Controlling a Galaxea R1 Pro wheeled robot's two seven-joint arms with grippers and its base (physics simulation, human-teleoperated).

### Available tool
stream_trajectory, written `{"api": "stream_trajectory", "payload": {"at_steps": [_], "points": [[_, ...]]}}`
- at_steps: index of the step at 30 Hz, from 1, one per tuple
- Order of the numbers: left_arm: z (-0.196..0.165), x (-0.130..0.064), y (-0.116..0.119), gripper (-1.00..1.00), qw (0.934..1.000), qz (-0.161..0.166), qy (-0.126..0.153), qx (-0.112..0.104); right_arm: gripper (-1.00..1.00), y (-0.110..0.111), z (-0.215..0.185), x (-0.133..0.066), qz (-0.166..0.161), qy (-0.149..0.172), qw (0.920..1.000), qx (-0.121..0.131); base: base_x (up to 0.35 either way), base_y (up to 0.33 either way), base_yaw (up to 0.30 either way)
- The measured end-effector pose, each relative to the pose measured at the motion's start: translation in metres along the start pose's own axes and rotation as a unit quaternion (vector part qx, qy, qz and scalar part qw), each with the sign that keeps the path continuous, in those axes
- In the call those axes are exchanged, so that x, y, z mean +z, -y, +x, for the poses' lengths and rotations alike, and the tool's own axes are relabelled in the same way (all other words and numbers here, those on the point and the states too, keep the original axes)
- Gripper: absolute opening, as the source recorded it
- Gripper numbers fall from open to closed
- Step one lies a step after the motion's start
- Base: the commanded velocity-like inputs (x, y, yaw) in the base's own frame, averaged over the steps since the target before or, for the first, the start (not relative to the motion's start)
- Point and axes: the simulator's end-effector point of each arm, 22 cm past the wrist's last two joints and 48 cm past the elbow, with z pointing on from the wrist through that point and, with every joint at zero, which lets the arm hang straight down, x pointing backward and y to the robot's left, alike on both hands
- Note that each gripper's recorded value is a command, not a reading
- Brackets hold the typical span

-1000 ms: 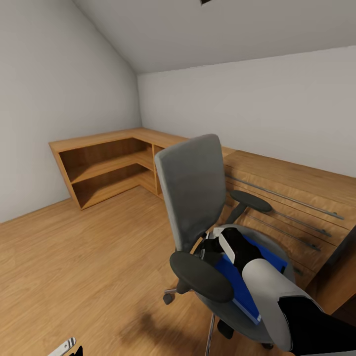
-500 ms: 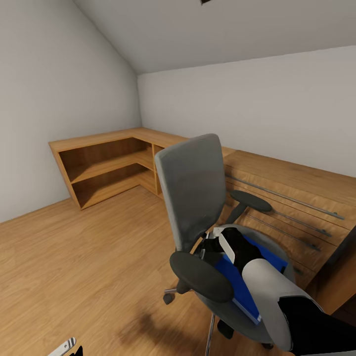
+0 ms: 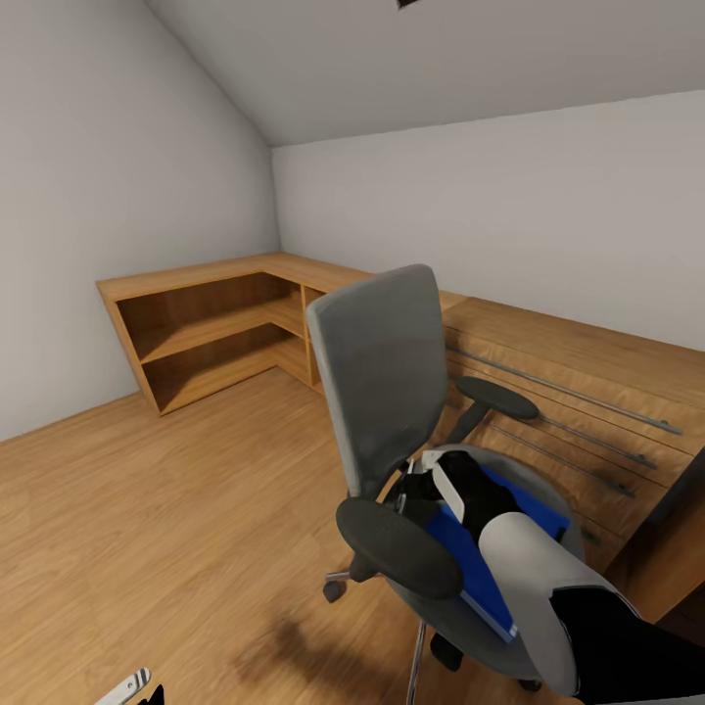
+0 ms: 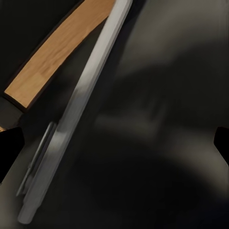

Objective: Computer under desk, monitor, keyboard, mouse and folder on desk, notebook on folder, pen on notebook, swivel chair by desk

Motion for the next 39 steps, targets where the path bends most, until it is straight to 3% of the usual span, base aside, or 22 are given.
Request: {"api": "stream_trajectory", "payload": {"at_steps": [10, 39], "points": [[0.0002, 0.0, -0.0001, 1.0, 1.0, 0.0, 0.0, 0.0, 1.0, 0.0005, 0.0038, 0.0015, 0.016, -0.004, 0.9992, -0.035, 0.0, 0.0, 0.0], [0.0004, -0.0001, -0.0003, 1.0, 1.0, 0.0, 0.0, 0.0, 1.0, 0.0034, 0.0075, 0.0026, 0.026, -0.009, 0.9984, -0.048, 0.0, 0.033, 0.0]]}}
